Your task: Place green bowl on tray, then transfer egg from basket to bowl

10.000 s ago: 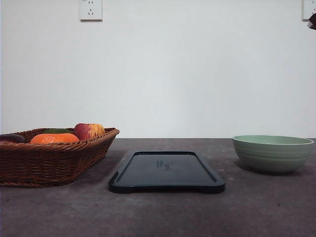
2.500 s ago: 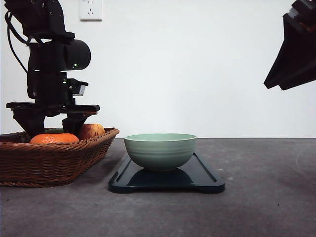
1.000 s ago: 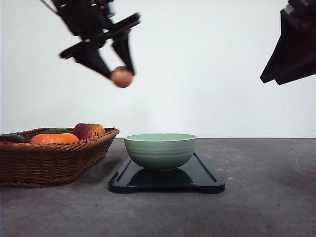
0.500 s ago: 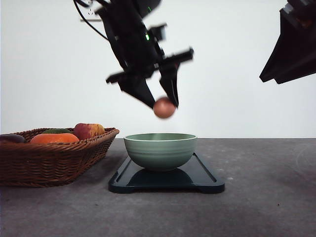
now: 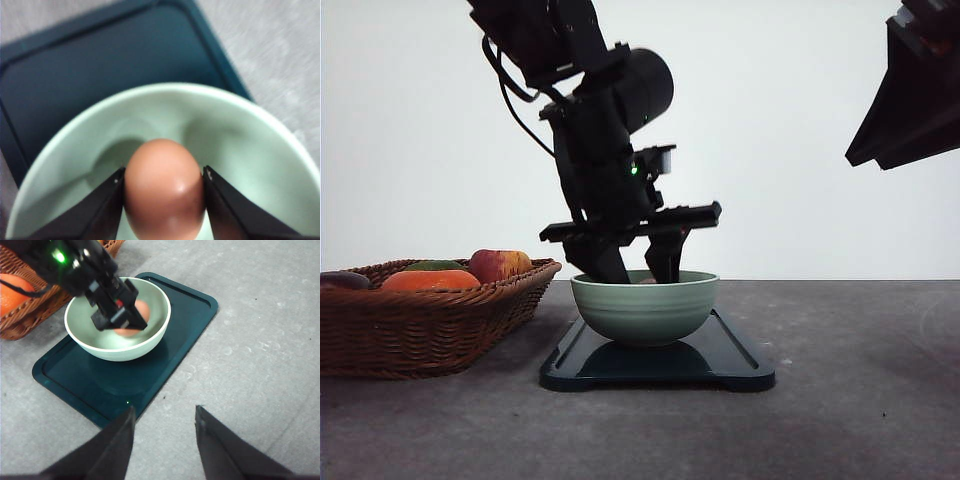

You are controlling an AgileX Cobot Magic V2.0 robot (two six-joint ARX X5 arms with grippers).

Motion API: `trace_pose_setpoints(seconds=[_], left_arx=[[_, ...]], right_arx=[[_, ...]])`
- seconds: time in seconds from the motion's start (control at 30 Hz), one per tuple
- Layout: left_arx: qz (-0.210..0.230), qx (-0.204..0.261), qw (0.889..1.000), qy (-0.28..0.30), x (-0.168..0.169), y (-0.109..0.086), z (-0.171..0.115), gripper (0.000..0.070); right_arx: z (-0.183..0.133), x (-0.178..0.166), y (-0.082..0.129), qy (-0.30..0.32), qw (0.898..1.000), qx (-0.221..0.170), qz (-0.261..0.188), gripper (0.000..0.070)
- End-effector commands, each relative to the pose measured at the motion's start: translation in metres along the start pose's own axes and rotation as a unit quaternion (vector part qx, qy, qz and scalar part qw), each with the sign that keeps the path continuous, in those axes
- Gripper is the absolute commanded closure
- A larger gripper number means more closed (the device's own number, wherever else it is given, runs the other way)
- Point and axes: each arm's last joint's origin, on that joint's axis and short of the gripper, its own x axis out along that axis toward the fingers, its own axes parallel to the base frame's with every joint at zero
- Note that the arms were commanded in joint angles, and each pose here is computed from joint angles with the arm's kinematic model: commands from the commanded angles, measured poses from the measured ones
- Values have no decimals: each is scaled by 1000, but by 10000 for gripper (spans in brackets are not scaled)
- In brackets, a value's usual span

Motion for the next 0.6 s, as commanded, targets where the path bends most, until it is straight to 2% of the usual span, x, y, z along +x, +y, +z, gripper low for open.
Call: trace_pose_setpoints(seconds=[0.0, 0.57], left_arx=[[-1, 9, 1000, -9, 3, -5, 4, 482], [0, 7, 1000, -3, 6, -5, 3, 476]], right_arx=[[4, 0, 1, -8, 1000, -5, 2, 463], [4, 0, 1, -10, 1000, -3, 4, 463]])
